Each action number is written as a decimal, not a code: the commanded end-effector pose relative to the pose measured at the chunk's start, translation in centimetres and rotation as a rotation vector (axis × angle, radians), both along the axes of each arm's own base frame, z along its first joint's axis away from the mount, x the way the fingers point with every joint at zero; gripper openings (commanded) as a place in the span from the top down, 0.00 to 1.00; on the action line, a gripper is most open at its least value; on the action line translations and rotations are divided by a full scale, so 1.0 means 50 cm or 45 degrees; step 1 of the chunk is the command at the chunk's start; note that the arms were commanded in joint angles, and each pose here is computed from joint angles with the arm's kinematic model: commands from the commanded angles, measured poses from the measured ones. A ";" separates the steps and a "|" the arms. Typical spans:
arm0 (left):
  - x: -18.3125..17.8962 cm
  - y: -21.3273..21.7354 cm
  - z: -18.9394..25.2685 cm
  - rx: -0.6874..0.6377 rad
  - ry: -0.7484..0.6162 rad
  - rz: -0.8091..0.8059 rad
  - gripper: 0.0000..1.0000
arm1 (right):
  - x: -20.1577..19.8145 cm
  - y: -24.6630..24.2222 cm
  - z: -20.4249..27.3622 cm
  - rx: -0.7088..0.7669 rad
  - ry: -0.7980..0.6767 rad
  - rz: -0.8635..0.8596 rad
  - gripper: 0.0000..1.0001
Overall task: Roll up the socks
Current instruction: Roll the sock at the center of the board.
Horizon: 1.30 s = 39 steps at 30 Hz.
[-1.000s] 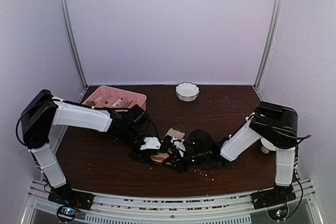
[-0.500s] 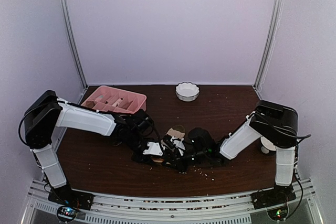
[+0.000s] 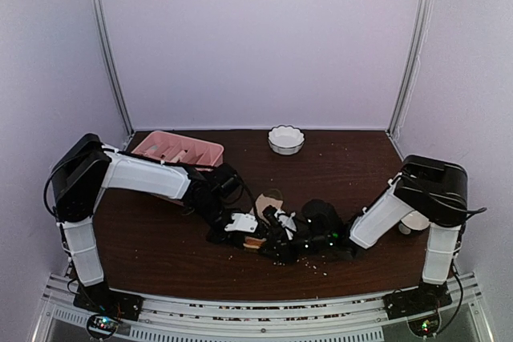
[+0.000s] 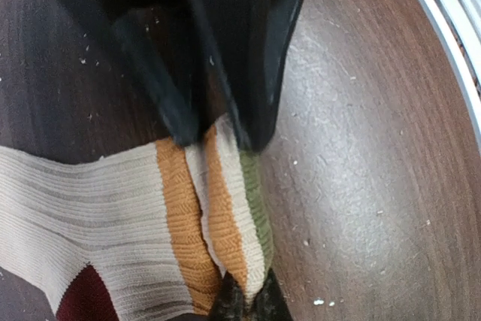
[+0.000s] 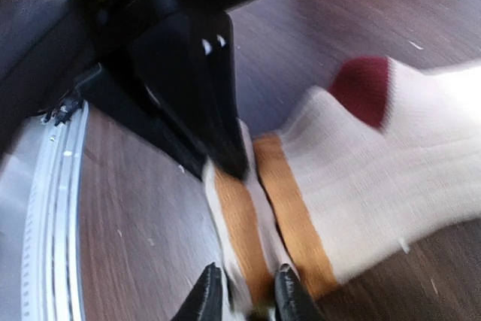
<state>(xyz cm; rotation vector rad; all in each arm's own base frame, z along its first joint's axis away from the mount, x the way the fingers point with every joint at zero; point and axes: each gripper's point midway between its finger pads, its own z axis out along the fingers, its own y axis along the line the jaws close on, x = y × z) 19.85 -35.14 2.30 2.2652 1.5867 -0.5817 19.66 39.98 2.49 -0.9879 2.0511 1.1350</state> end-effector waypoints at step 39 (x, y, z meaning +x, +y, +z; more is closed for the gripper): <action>-0.029 0.024 -0.032 0.337 1.053 0.262 1.00 | 0.046 -0.305 0.205 -0.247 -0.744 -0.858 0.00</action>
